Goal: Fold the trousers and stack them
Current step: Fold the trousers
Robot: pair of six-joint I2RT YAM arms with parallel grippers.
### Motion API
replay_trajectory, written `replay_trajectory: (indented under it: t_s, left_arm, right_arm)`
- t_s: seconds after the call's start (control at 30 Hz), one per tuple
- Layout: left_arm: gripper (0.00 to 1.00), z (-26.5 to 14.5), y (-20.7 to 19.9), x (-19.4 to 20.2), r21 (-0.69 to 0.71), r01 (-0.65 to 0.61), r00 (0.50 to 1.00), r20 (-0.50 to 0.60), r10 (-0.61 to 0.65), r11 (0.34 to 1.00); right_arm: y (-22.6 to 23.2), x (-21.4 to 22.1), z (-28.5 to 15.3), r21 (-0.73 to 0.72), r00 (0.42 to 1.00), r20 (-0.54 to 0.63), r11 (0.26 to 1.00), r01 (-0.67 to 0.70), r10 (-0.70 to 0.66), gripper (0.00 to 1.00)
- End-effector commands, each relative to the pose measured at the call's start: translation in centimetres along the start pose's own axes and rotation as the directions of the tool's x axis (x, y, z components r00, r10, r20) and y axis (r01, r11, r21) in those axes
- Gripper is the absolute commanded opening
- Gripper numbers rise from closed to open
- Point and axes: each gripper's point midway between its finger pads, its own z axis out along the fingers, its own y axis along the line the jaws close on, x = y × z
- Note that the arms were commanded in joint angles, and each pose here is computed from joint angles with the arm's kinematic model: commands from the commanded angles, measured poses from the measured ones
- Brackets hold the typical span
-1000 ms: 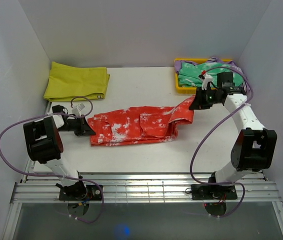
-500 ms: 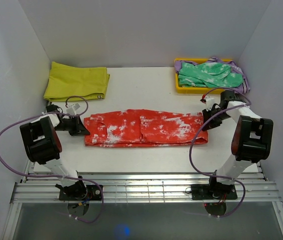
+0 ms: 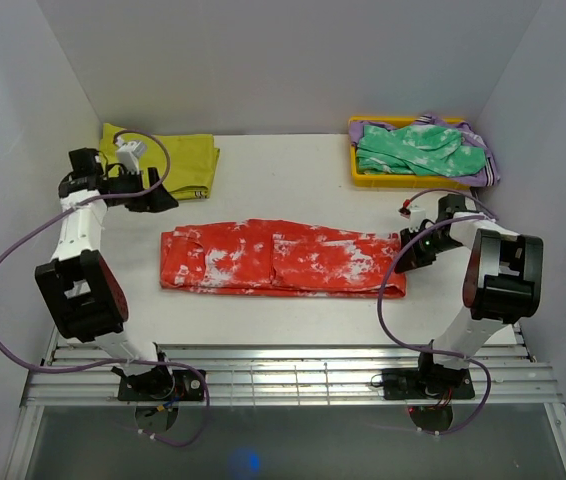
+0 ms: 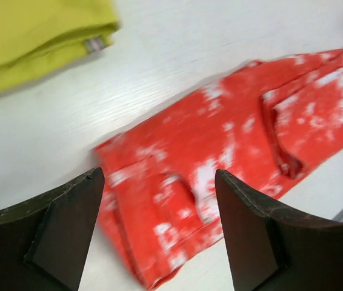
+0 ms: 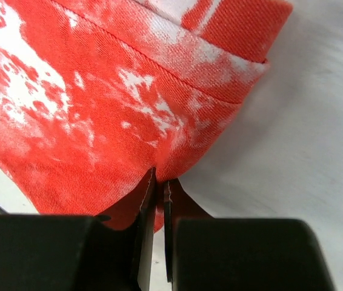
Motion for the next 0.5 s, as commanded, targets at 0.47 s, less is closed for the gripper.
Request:
replay_trajectory:
  t_s: [0.47]
  left_arm:
    - [0.77,12.3,-17.6,9.9,0.339,0.334,0.896,-0.404,-0.184,0.880]
  right_arm:
    - [5.4,0.4,2.4,-0.124,0.996,-0.066,0.990,-0.063,0.055,0.24]
